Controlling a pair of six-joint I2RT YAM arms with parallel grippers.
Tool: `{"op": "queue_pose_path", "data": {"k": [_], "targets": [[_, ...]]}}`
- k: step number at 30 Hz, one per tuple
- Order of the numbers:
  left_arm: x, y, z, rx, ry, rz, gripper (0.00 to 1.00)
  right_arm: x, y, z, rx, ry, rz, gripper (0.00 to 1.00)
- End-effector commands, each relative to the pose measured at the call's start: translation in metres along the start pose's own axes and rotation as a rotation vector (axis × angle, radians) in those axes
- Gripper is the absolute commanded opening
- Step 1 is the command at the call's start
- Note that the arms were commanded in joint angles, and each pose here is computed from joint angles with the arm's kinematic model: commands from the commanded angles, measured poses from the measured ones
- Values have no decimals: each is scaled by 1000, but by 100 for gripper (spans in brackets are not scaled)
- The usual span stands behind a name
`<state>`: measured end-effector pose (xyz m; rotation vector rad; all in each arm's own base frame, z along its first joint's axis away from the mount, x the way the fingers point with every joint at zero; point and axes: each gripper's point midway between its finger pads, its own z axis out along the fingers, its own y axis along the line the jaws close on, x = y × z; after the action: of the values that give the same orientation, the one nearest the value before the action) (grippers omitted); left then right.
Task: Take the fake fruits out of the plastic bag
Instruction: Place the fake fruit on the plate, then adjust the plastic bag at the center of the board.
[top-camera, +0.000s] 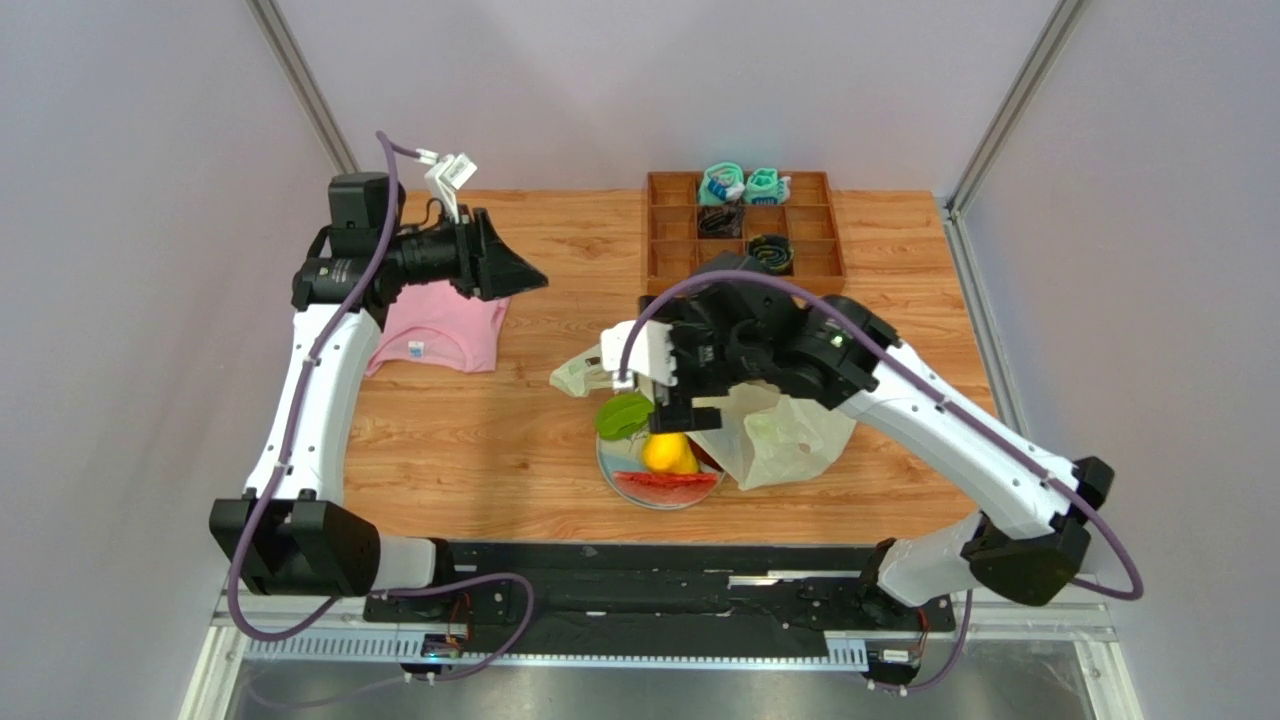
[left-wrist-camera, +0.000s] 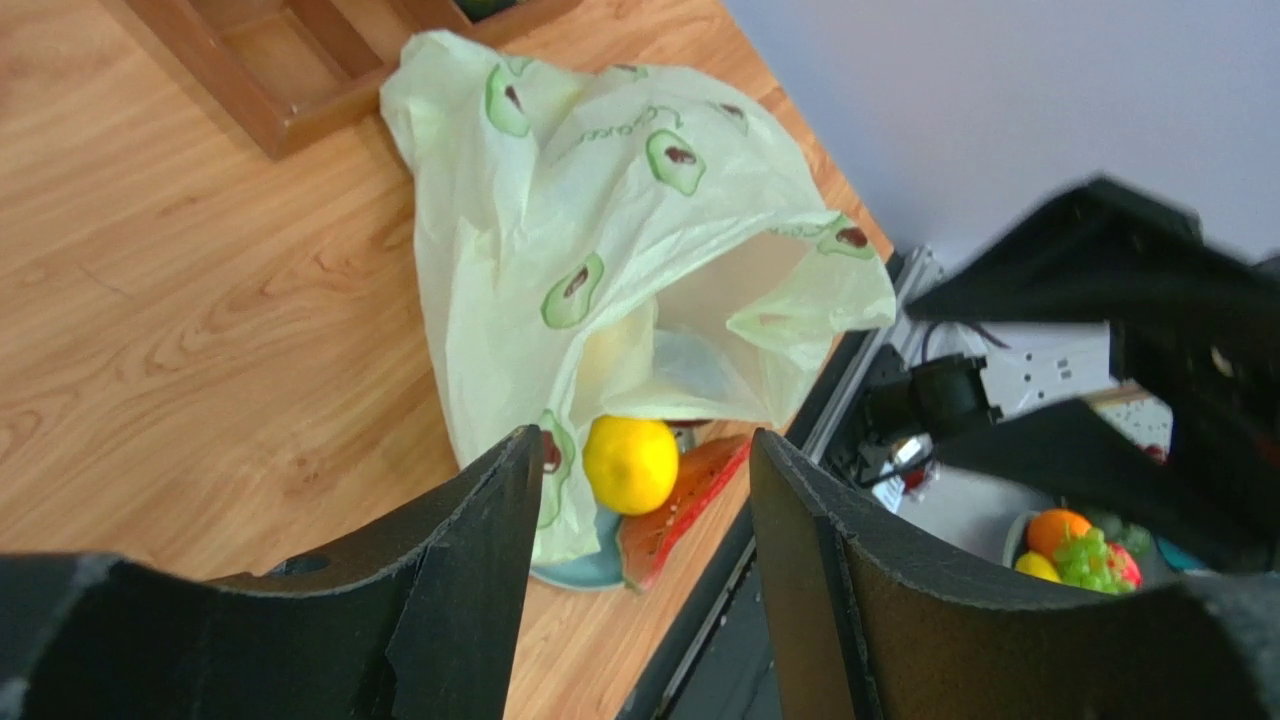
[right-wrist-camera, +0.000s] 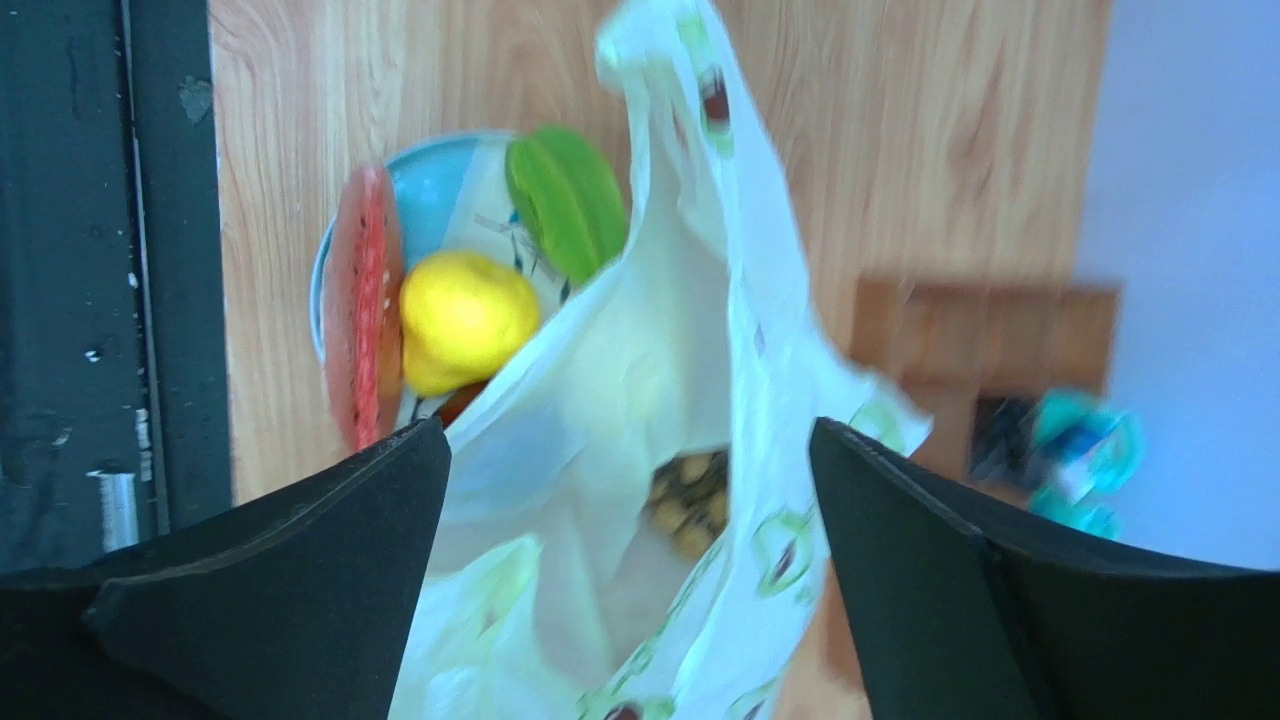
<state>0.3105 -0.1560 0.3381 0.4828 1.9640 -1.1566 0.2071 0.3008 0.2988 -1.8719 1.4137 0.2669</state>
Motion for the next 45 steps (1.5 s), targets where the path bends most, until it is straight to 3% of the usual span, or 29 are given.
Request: {"op": "queue_pose_path", "data": {"k": [1,4,6,7,8,9,20,27,28,30,31,32,33,40,45], "targets": [[26,-12,-8,62,98,94,61,62,11,6,-10,127,396,90],[63,-7,-5,73,227,54,61,74,32,3,-49,137,404,75],[88,2,0,53,291,12,64,89,34,11,-18,178,422,73],[100,3,6,56,320,15,70,96,35,15,-13,202,429,70],[107,12,9,-1,345,28,91,102,33,19,0,226,437,68],[111,16,12,-29,357,41,96,108,31,24,2,245,472,67],[142,58,54,-249,478,24,99,134,1,42,66,287,623,66],[138,72,76,-310,533,-26,99,165,4,50,91,373,618,62],[138,72,80,-295,548,-38,84,170,2,51,102,386,622,60],[135,65,84,-249,543,-43,65,188,-3,52,129,434,644,57],[128,57,86,-209,528,-40,26,199,-10,49,168,469,650,56],[125,52,87,-190,519,-38,5,210,-17,46,206,506,655,55],[120,47,87,-178,508,-38,0,225,-28,42,245,535,682,53],[52,-38,74,99,324,67,0,281,-103,-14,597,645,699,49],[33,-70,63,183,270,118,0,285,-94,-49,670,682,680,51]]}}
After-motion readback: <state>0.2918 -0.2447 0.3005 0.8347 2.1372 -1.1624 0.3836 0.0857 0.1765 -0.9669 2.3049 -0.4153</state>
